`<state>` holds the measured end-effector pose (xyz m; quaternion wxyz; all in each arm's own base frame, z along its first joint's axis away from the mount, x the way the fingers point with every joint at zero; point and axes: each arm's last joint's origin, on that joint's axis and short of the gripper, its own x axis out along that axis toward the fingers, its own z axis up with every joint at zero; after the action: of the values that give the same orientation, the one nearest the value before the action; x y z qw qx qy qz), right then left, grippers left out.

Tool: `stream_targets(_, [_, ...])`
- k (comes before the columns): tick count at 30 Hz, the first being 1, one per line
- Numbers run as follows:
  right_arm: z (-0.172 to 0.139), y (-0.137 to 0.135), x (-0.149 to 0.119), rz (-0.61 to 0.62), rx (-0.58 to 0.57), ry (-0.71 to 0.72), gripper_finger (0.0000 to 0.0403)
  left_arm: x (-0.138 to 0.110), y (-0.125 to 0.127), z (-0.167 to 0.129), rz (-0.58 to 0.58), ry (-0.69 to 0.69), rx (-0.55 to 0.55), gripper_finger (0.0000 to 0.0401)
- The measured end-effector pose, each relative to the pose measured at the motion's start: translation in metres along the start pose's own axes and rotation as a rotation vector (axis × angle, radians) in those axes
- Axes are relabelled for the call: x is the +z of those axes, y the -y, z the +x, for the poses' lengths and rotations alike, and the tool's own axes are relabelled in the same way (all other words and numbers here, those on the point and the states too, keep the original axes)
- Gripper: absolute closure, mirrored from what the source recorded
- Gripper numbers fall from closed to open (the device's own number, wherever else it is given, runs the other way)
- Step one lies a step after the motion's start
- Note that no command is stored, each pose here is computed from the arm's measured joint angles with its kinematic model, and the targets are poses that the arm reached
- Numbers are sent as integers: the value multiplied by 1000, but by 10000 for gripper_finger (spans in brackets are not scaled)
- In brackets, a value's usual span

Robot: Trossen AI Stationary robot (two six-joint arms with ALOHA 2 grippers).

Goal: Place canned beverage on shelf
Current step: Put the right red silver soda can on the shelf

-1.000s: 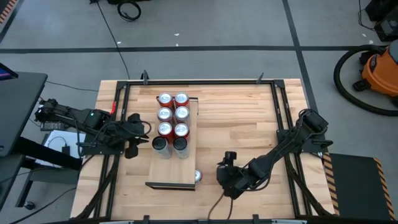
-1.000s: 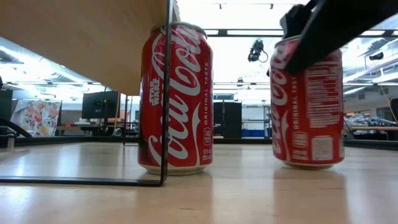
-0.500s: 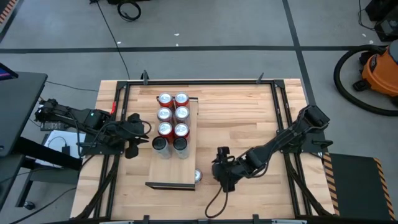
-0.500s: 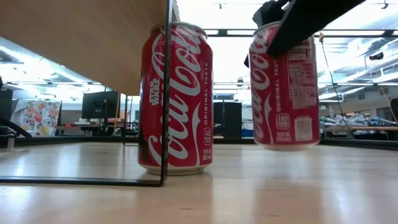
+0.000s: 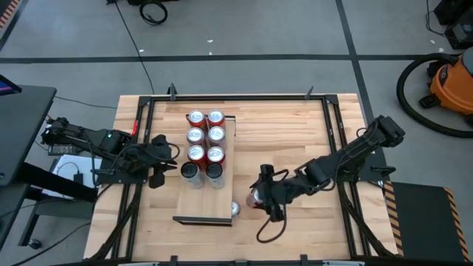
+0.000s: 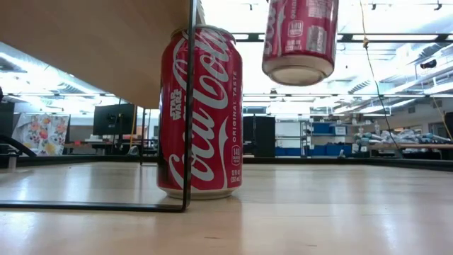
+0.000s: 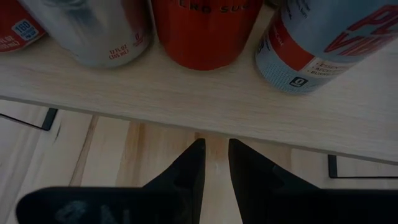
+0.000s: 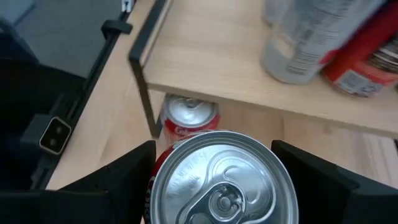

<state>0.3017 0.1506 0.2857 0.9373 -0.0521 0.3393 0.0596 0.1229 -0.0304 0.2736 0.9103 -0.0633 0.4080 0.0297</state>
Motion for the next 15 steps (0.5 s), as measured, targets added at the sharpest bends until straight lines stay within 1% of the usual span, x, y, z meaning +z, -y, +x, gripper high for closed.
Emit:
stream_targets(3, [-1, 5, -1, 17, 15, -22, 92, 0, 0, 0, 0, 0, 0, 322])
stream_targets(6, [5, 6, -5, 9, 35, -43, 92, 0, 0, 0, 6, 0, 0, 322])
stream_targets(11, [18, 13, -27, 4, 42, -46, 92, 0, 0, 0, 9, 0, 0, 322])
stream_targets(13, [24, 19, -34, 20, 32, -28, 92, 0, 0, 0, 9, 0, 0, 322])
stream_targets(15, [30, 24, -45, 28, 13, -41, 92, 0, 0, 0, 10, 0, 0, 322])
